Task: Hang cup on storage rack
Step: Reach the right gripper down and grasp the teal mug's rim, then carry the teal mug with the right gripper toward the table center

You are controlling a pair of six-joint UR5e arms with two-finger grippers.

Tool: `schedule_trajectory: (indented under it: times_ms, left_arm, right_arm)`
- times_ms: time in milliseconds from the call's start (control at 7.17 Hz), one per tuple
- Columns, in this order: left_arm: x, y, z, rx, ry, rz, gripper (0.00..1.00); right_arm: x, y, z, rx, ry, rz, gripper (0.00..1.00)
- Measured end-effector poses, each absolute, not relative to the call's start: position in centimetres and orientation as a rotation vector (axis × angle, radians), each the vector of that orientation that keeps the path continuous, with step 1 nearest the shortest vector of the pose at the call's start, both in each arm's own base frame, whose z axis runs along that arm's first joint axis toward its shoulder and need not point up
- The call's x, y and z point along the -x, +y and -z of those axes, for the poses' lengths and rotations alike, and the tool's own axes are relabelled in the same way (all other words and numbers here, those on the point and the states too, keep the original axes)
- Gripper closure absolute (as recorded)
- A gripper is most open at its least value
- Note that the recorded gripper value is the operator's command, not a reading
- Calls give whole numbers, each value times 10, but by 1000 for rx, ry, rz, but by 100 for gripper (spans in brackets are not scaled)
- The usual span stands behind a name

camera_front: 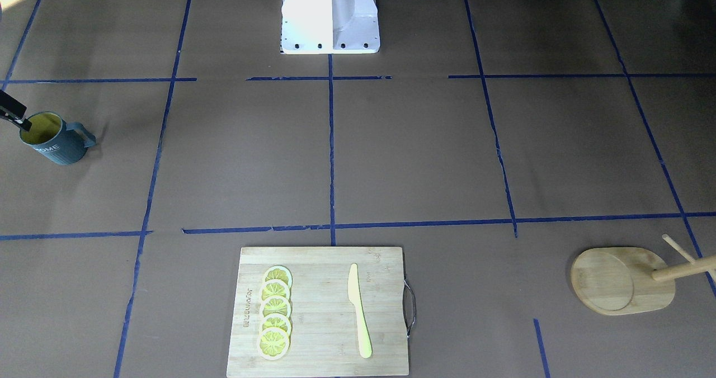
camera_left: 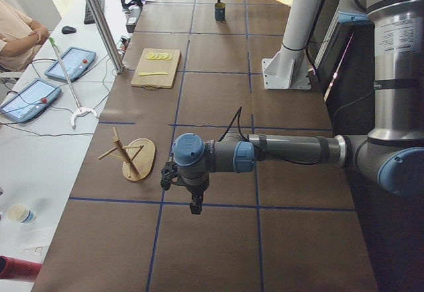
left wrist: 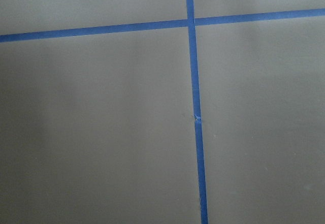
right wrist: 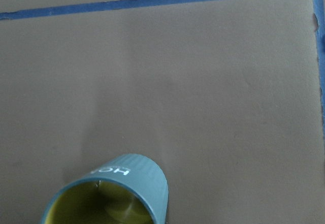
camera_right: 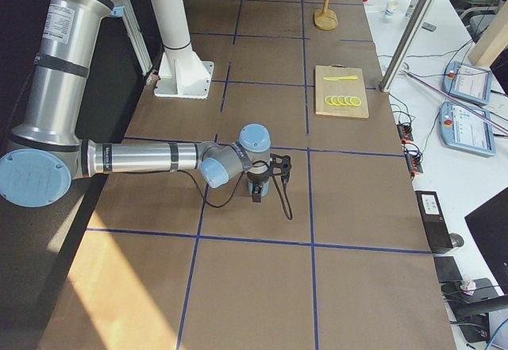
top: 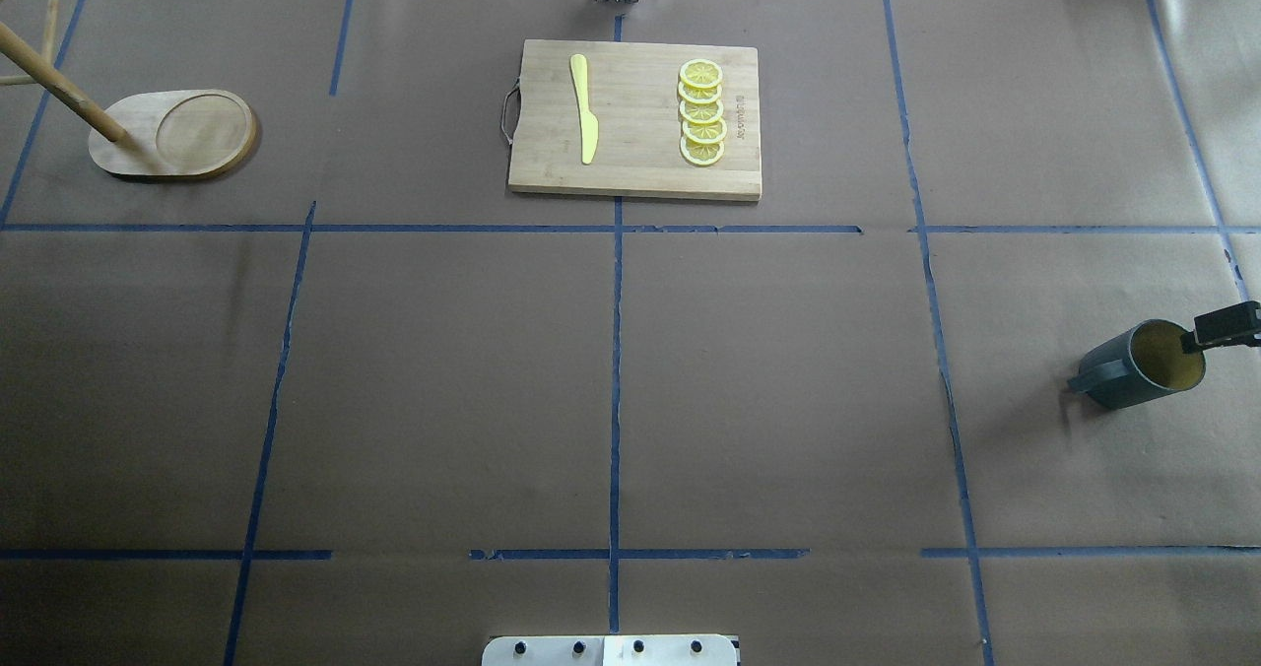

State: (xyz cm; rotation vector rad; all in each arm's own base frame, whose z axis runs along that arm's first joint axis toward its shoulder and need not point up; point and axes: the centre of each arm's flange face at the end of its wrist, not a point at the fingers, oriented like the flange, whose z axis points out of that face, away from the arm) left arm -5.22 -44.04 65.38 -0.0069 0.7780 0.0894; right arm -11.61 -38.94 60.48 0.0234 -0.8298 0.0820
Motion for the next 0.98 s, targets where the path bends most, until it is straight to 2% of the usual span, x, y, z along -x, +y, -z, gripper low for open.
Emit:
schedule_trajectory:
  times_ms: [279, 558, 837, 977]
  left_arm:
    - [52, -440, -653, 6, 778, -90, 0]
    - [52, -440, -654, 7, 778, -89, 0]
    - [52, -440, -654, 8, 778, -89, 0]
    - [52, -440, -655, 9, 778, -89, 0]
  right_arm:
    - [125, -381, -611, -1, -814, -83, 3]
    - [144, -376, -607, 8, -817, -156, 9]
    - [166, -369, -606, 18, -806, -235, 24]
    - [169, -366, -608, 24, -800, -259, 40]
